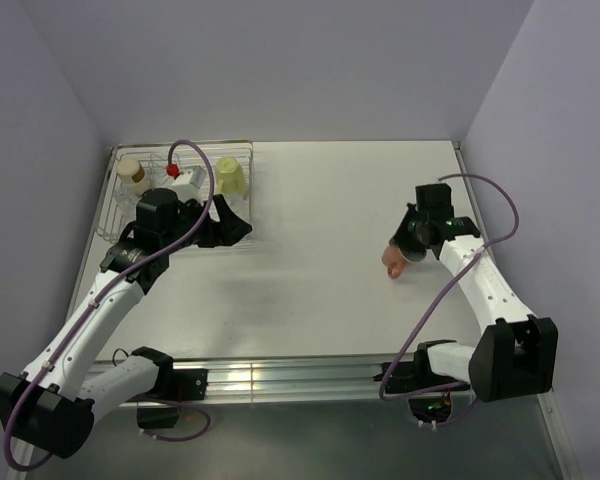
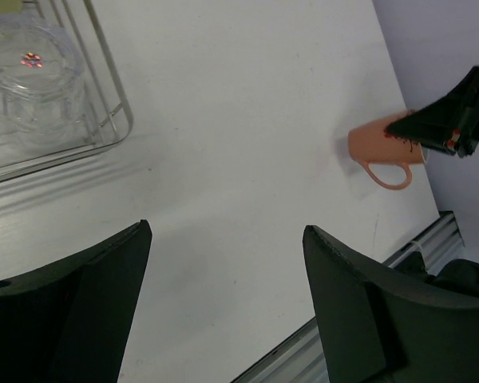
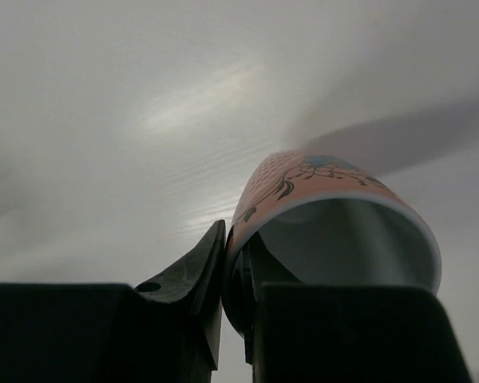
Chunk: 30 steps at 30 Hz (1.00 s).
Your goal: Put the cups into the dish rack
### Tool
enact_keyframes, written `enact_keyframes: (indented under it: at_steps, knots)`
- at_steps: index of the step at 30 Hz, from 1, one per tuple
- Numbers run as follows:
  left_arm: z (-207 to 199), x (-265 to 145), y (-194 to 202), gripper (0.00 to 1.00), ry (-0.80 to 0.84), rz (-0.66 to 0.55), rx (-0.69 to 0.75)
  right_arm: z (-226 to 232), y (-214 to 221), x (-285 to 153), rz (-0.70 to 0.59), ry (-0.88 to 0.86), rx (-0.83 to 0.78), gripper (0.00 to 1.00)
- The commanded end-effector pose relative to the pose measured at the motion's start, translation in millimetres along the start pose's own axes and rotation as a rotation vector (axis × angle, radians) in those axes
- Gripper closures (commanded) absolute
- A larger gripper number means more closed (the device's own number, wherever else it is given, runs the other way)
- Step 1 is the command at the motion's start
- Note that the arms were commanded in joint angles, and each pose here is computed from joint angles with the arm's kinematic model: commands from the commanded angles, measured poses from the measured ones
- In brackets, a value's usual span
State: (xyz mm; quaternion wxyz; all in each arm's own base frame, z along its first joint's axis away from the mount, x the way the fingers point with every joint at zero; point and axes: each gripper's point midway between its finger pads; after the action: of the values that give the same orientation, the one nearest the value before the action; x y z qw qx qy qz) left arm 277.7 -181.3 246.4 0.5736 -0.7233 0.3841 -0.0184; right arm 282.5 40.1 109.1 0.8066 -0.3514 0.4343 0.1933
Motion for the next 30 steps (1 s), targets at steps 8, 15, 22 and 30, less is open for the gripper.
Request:
enact_keyframes:
  at_steps: [8,15,22,30]
  knots:
    - [-39.1,-11.9,-61.1,0.13,0.28,-0.229,-0.04,240.3,2.1,-147.8,0.159,-0.861,-0.157,1.0]
    - [-37.7,-14.5,-92.0,0.1,0.335,-0.284,-0.114,313.9,30.4,-230.8,0.393,-1.319,-0.221,1.0]
    - [-43.7,-17.7,-122.0,0.1,0.349,-0.306,-0.099,333.7,40.3,-265.8,0.531,-1.529,-0.177,1.0]
    - [-46.5,-10.5,-125.5,0.09,0.389,-0.298,-0.117,336.8,47.0,-270.4,0.639,-1.604,-0.117,1.0]
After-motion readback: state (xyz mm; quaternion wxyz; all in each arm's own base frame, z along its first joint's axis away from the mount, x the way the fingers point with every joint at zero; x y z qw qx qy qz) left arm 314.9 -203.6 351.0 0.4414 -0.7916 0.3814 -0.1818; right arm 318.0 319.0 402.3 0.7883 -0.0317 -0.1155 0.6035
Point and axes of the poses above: each gripper's point midway between its finger pads, its own x axis out along the fingers, its own z axis along the line the jaws close on, y = z × x, and after that the axes turned 13 degrees about x, right-handed
